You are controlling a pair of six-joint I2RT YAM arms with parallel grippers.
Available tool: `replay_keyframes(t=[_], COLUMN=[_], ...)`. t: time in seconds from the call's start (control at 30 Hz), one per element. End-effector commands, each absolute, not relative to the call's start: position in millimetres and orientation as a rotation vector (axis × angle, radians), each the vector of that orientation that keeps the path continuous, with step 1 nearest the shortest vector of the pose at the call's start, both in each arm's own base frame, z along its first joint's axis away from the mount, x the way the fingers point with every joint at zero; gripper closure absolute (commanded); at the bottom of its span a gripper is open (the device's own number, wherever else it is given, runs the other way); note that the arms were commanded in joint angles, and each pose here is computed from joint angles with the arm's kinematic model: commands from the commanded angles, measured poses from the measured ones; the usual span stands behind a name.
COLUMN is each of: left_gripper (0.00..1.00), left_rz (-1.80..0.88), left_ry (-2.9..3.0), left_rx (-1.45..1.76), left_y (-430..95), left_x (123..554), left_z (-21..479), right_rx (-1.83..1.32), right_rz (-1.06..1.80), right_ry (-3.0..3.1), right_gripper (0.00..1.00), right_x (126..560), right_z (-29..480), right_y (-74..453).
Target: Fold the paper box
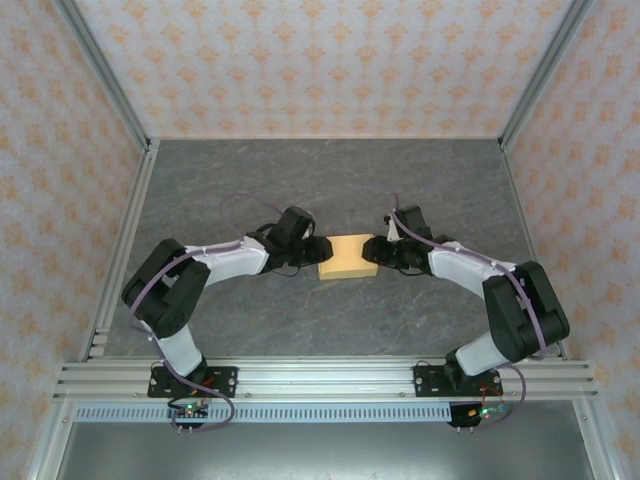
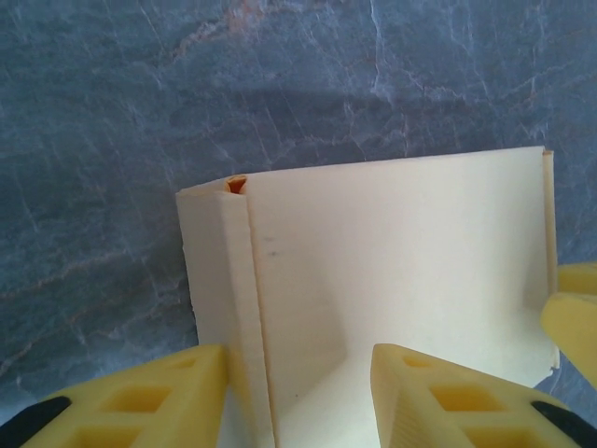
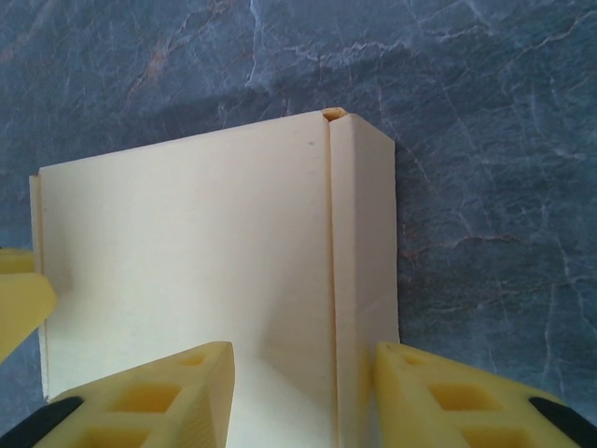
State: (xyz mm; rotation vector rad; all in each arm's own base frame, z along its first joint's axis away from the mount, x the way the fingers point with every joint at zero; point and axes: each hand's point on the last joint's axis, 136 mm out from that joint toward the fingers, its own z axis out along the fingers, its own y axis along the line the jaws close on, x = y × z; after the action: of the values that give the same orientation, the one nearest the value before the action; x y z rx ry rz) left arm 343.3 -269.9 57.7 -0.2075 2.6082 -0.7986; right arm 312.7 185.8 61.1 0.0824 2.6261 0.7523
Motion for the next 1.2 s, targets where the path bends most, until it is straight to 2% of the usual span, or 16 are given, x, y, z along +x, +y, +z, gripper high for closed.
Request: replay_keyframes(t=[0.0,0.37,0.63,0.83,0.93,1.17], left_gripper=[0.56,0.55,0.44,0.37,0.33,0.15], left_rz=[-0.838,-0.725,-0.593,-0.424,-0.327,-0.074], left_ry=[2.572,2.593,2.521,2.393,2.317,2.067], left_rx=[-0.208,-0.279,-0.25,-0.202,-0.174,-0.188], left_y=[-273.7,-250.7,-225.0,-191.3,-169.7,-106.1], left_x=[365.2,441.0,458.7,446.8,435.0,398.2], left_z=[69.9,48.7,78.5,124.8,148.6,201.3], right_rx=[0.085,0.144,0.12,0.112,0.132,0.165], right_rz=[0.837,0.723,0.44,0.226,0.102,-0.141], right_ry=[2.534,2.525,2.483,2.352,2.258,2.068], right_gripper=[0.58,0.59,0.5,0.38,0.26,0.05], right_x=[337.6,414.4,419.9,405.7,393.6,367.9], right_z=[80.8,73.8,102.8,150.8,173.6,205.0], right_y=[203.0,209.0,170.1,130.5,104.4,54.6])
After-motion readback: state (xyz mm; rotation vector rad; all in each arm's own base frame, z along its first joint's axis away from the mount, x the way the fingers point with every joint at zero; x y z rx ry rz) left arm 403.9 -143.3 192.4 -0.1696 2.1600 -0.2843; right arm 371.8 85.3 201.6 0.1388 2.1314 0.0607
